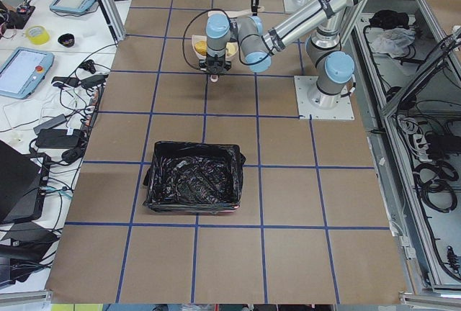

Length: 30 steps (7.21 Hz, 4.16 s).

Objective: Sweep and dump trash into bin
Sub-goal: 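Carry the dustpan toward the black bin with the left gripper while the right withdraws, then tip the dustpan over the black bin with the left gripper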

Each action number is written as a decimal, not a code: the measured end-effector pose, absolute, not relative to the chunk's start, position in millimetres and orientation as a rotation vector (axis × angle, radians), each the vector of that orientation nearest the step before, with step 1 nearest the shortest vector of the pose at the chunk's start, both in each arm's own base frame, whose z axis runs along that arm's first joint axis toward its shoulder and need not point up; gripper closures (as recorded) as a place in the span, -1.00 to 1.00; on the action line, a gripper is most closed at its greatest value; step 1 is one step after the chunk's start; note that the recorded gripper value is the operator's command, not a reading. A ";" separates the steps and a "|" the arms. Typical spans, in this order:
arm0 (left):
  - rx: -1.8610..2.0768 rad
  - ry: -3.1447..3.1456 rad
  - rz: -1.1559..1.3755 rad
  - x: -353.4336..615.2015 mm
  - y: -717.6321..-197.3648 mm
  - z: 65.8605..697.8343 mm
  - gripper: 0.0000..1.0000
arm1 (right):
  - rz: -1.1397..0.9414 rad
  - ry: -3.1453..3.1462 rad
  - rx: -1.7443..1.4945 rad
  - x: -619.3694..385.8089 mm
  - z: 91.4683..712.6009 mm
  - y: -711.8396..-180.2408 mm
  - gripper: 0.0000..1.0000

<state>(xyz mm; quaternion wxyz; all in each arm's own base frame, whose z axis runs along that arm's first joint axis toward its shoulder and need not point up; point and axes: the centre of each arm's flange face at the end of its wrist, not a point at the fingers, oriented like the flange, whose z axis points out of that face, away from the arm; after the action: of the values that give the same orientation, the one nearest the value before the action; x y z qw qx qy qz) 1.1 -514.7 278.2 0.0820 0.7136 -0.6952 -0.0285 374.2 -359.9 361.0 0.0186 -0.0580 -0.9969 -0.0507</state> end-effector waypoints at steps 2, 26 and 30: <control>2.157 -2.036 -0.062 37.7 -546.9 309.4 1.00 | -0.179 -3.088 -0.113 304.2 375.7 -409.8 0.62; 2.153 -2.395 0.458 567.2 -569.0 441.6 1.00 | -0.144 -3.118 0.015 -75.5 255.4 -571.4 0.62; 2.148 -2.463 0.705 571.0 -569.5 445.4 1.00 | -0.154 -3.138 -0.004 -99.5 253.6 -550.9 0.59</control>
<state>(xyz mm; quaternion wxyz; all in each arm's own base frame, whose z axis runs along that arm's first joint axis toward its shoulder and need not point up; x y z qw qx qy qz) 571.0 -569.5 445.4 -0.1007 0.6393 -0.7330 0.2096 -99.5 -550.9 253.6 0.0001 -0.0012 -0.9988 -0.0489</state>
